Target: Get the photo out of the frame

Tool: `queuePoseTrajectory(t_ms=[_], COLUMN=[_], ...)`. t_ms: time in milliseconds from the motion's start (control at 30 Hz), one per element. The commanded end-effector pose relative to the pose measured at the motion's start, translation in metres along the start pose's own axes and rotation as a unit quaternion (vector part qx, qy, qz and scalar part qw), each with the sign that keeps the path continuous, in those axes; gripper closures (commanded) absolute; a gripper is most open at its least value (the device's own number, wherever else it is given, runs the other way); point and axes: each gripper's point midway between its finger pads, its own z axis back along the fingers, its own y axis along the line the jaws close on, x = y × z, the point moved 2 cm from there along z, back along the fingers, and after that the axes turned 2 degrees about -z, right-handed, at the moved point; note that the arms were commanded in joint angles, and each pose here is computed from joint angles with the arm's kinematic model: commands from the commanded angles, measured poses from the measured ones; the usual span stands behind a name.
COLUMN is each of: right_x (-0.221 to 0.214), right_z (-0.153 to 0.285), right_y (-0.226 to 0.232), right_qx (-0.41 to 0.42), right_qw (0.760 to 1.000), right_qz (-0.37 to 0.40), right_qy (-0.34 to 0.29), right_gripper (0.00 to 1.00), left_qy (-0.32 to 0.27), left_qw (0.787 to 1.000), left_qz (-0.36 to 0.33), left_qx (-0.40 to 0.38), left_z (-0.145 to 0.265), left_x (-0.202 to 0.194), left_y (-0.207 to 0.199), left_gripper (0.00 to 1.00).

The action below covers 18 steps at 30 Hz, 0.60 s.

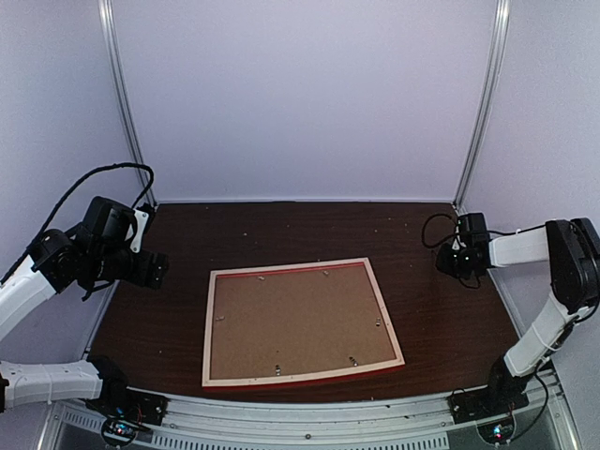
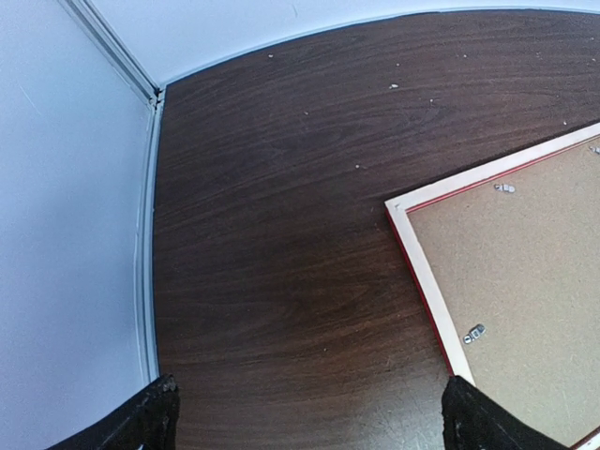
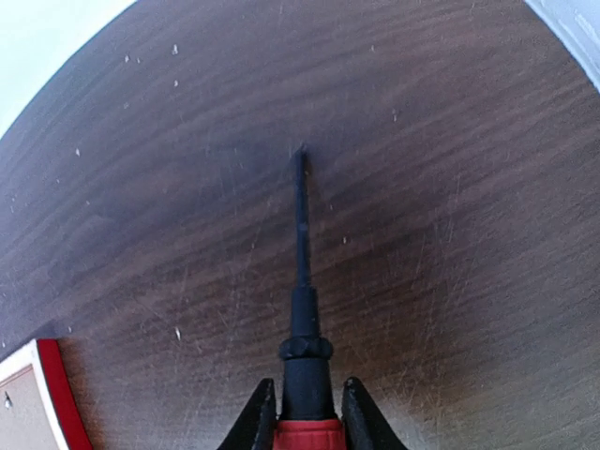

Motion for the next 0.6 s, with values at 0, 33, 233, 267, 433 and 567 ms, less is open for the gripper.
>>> queuePoseTrajectory(t_ms=[0,33,233,267,433,567], right_x=[-0.0128,-0.0138,-0.0163,-0.0168,-0.0199,-0.0226], right_z=[0.0019,0.0025,0.0048,0.0048,0.0030,0.0021], right_y=[-0.0095,-0.0108,-0.0128,-0.0134,-0.0163,-0.0181], right_qx=[-0.017,-0.019,-0.026,-0.028,-0.040,-0.046], right_qw=[0.999,0.999,0.999,0.999,0.997,0.997], right_qz=[0.002,0.001,0.006,0.007,0.017,0.022], right_qy=[0.029,0.031,0.037,0.039,0.057,0.064], right_gripper=[0.76,0.76,0.77,0.77,0.75,0.73], left_qy=[-0.010,-0.011,-0.013,-0.013,-0.013,-0.014], left_qw=[1.000,1.000,1.000,1.000,1.000,1.000], left_qz=[-0.001,-0.001,0.000,0.000,0.000,0.000], left_qx=[-0.004,-0.003,-0.005,-0.006,-0.005,-0.006], left_z=[0.0002,0.0006,0.0017,0.0017,0.0020,0.0023], left_x=[0.0029,0.0034,0.0034,0.0033,0.0030,0.0030], left_y=[-0.0001,0.0001,0.0003,-0.0002,0.0002,0.0002], left_gripper=[0.02,0.02,0.02,0.02,0.02,0.02])
